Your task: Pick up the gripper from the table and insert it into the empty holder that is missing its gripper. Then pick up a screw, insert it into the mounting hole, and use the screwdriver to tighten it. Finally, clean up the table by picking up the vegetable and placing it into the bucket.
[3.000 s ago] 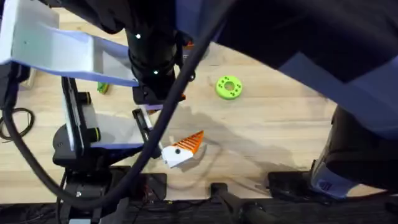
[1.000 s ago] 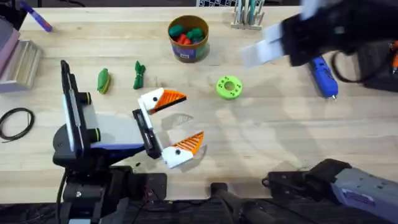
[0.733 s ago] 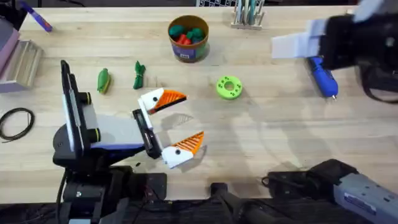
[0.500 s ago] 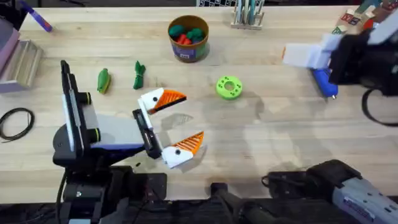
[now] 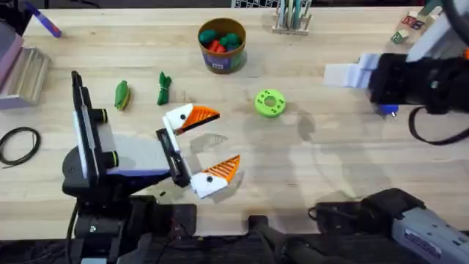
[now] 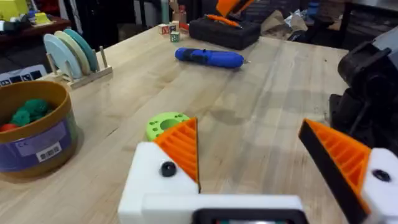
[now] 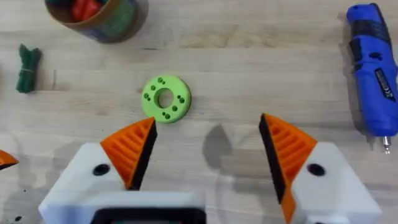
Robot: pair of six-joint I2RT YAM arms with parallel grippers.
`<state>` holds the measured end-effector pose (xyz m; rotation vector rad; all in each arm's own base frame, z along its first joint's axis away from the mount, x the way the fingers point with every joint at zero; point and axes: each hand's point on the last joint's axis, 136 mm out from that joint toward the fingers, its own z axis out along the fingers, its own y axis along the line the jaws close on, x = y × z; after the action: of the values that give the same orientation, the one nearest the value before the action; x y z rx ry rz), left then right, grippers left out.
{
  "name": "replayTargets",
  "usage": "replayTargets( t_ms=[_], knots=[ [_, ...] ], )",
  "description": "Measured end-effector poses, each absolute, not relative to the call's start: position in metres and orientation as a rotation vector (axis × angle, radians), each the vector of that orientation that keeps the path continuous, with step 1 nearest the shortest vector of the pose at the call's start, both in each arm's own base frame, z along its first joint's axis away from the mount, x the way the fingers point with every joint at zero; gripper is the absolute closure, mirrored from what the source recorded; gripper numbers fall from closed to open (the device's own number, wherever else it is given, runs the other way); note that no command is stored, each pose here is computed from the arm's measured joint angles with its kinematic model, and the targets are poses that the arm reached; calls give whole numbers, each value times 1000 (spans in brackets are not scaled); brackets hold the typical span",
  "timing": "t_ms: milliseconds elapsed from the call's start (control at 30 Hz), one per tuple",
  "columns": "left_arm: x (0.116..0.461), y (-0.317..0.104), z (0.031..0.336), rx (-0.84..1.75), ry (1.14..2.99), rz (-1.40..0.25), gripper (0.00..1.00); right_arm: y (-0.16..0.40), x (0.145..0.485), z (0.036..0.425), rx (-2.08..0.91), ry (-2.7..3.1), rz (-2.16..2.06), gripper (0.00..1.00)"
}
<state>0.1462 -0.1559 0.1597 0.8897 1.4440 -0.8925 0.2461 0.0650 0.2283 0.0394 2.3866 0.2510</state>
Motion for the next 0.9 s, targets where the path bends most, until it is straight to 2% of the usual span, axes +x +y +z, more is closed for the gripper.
replayTargets(
  t_ms=[367,567,600,633,767,800,900],
  knots=[
    [146,-156,160,890,1444,-893,15,67,255,195,41,2531,209,8],
    [146,-156,160,889,1444,-892,15,71,267,209,38,2444,234,7],
    [146,-156,160,889,1444,-893,84,71,268,214,35,2423,239,9],
    [146,-156,160,889,1444,-892,205,71,268,216,35,2412,242,8],
    [146,-156,160,890,1444,-892,854,71,269,219,34,2398,246,9],
    [146,-156,160,892,1442,-889,963,71,269,219,34,2399,246,9],
    [146,-156,160,892,1442,-889,994,72,270,217,30,2405,242,8]
  ],
)
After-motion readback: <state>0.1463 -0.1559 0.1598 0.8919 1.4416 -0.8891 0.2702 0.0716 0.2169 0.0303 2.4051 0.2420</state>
